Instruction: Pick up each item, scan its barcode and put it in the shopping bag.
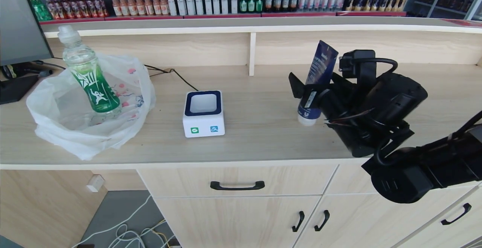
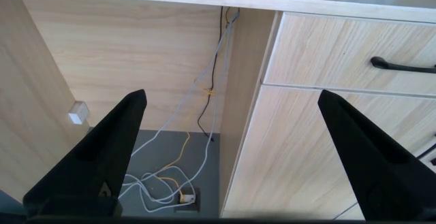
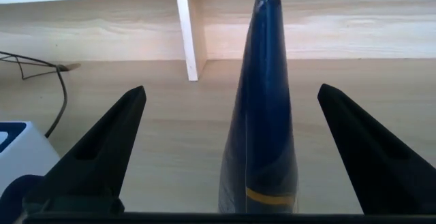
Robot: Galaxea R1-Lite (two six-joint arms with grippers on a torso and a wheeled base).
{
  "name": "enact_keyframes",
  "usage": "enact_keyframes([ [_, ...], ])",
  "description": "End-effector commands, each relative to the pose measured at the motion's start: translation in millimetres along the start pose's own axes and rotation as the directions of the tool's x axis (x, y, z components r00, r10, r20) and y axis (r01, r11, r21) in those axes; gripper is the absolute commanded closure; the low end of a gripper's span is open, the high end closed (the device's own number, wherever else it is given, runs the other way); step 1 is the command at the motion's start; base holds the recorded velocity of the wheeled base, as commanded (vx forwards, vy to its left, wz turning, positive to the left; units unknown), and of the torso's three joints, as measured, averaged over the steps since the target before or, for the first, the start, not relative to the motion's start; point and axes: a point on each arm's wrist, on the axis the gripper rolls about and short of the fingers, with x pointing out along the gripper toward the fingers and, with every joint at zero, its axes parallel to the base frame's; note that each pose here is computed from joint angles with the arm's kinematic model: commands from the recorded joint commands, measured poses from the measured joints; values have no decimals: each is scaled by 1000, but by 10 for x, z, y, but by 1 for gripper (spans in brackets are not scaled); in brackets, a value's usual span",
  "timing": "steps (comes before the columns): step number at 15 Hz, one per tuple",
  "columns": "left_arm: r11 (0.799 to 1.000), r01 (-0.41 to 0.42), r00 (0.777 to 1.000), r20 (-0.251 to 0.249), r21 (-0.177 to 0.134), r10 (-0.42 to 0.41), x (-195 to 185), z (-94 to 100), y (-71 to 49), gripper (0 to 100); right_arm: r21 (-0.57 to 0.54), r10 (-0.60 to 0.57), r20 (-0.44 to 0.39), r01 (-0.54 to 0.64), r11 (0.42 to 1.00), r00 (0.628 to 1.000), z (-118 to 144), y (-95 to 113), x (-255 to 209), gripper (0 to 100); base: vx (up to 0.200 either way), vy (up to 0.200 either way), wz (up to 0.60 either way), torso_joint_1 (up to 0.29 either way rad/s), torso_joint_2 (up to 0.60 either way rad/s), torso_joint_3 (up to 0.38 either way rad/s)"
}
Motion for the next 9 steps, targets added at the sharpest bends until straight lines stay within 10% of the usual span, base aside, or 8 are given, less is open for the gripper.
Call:
enact_keyframes([
  [1, 1000, 0, 1000, 0, -1, 0, 0, 0, 0, 0, 2, -16, -29, 16, 1000, 999, -134, 19, 35, 0, 0, 0, 0, 0, 0, 0],
  [9, 1000, 0, 1000, 0, -1, 0, 0, 0, 0, 0, 6, -76, -46, 76, 997, 996, -227, 0, 72, 0, 0, 0, 0, 0, 0, 0],
])
